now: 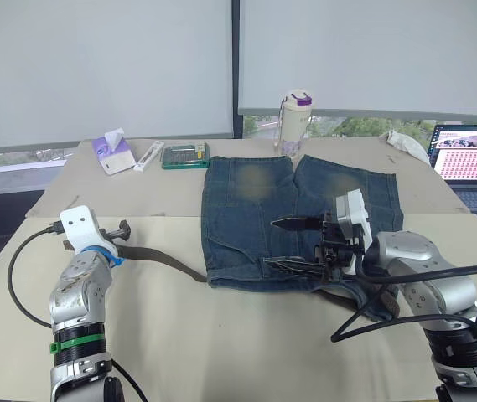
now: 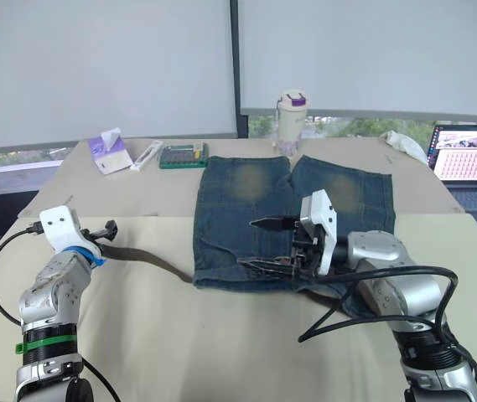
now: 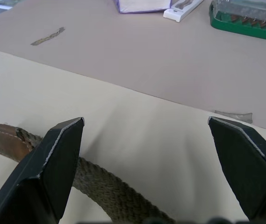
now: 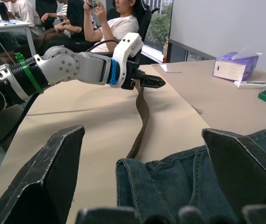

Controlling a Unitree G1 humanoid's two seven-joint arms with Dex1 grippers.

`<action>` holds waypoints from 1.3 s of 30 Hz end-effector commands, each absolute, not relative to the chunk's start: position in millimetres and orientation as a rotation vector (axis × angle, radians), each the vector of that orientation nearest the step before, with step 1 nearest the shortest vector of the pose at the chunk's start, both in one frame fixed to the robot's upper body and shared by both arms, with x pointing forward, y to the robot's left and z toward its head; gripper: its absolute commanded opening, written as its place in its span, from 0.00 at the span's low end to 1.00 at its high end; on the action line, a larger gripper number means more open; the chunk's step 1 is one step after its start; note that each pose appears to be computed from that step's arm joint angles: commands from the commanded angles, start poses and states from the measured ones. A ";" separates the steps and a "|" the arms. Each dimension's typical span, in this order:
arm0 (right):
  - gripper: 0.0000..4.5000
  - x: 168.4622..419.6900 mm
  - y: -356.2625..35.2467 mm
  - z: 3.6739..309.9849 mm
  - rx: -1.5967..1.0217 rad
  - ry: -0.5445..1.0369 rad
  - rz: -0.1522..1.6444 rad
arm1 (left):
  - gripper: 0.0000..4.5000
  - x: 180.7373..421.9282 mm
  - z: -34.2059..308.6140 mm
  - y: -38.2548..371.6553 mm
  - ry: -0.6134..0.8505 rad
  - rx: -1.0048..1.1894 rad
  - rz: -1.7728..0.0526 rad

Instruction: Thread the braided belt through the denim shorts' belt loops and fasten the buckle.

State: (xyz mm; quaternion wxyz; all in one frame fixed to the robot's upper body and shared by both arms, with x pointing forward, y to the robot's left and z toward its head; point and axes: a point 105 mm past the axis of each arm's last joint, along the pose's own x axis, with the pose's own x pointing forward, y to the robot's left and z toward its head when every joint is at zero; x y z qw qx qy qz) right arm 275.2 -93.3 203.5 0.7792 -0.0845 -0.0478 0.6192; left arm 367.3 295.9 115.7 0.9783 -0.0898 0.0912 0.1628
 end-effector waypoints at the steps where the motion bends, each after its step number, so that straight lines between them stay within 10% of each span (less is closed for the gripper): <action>1: 0.99 271.5 -91.9 210.8 -0.202 -0.152 1.340 | 1.00 373.0 116.2 293.6 0.246 -0.168 0.368; 6: 0.99 272.4 -92.9 208.8 -0.206 -0.151 1.329 | 1.00 369.1 103.0 297.9 0.322 -0.247 0.422; 20: 1.00 275.5 -95.4 203.6 -0.217 -0.146 1.315 | 0.01 359.4 116.1 311.5 0.228 -0.296 0.548; 28: 1.00 288.8 -94.5 205.4 -0.123 -0.123 1.178 | 0.01 381.4 193.7 207.1 -0.192 0.342 0.042; 39: 1.00 323.1 -71.0 216.9 0.534 0.069 0.773 | 0.01 358.5 184.4 76.8 -0.684 1.109 -0.442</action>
